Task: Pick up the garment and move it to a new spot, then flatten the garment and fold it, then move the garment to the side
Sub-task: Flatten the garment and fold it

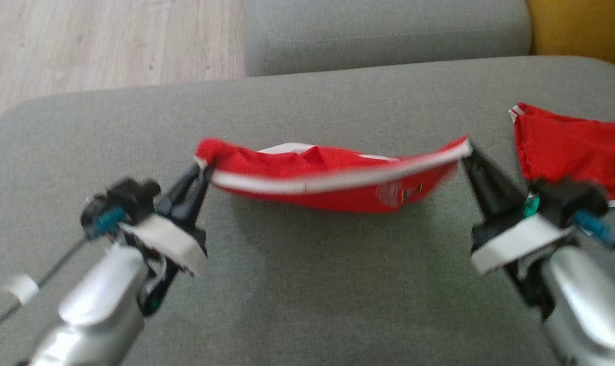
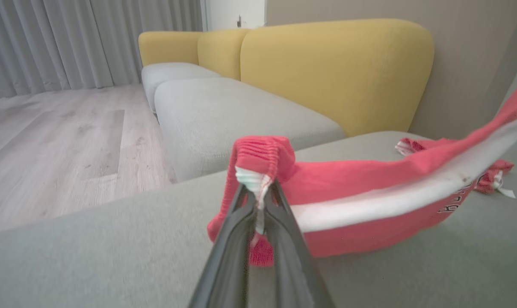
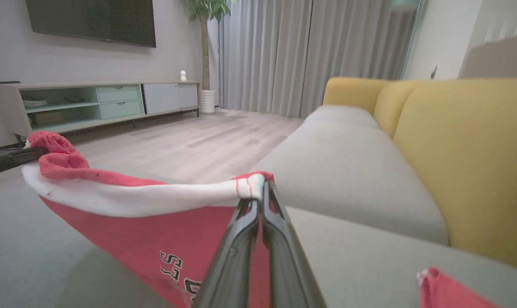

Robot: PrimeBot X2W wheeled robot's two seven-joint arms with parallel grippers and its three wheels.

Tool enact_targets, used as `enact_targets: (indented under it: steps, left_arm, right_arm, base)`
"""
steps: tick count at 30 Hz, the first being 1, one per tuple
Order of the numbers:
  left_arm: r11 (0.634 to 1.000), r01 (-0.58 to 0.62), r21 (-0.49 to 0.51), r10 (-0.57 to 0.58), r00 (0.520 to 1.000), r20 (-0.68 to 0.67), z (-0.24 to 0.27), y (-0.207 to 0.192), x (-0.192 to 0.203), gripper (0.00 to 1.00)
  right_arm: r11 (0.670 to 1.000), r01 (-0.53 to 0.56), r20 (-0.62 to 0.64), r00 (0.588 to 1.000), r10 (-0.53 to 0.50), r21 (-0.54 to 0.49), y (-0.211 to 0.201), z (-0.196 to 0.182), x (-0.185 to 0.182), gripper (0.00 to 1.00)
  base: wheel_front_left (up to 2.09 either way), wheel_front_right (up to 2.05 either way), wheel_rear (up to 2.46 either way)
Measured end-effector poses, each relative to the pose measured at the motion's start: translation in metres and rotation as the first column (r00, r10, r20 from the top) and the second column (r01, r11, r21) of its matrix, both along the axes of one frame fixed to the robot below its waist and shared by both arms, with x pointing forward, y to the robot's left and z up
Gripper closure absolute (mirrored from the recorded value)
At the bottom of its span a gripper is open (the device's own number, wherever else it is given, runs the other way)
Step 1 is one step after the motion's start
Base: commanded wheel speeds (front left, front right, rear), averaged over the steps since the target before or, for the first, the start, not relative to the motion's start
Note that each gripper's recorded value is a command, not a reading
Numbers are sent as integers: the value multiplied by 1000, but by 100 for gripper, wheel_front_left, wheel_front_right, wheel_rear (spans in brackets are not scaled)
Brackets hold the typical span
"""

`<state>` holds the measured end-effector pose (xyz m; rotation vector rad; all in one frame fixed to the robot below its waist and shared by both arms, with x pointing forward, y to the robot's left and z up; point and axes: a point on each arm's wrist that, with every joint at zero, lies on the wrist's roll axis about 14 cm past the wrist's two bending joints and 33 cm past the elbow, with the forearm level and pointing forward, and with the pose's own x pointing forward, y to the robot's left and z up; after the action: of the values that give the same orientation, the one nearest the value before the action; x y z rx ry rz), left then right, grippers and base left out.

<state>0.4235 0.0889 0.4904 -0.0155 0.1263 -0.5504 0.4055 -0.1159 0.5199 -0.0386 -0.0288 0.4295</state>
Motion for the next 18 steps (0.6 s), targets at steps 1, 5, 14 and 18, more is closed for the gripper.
enact_targets:
  steps: [1,5,14,18]
  left_arm:
    - [1000,-4,-13,4,1000,10,9,1,4,100]
    - [1000,10,-25,-8,998,60,49,-1,16,100]
    - [993,30,-114,-10,984,178,142,-6,28,100]
    - [979,2,-202,43,974,222,172,1,30,100]
  right_arm:
    - [1000,-2,29,1000,2,-8,-1,12,4,100]
    - [999,-14,150,988,21,-52,-4,60,17,100]
    - [997,-8,396,917,37,-76,-4,163,27,100]
    - [999,36,407,912,-47,35,-21,182,29,100]
  base:
    - [0,0,0]
    - [0,0,0]
    - [0,0,0]
    - [0,0,0]
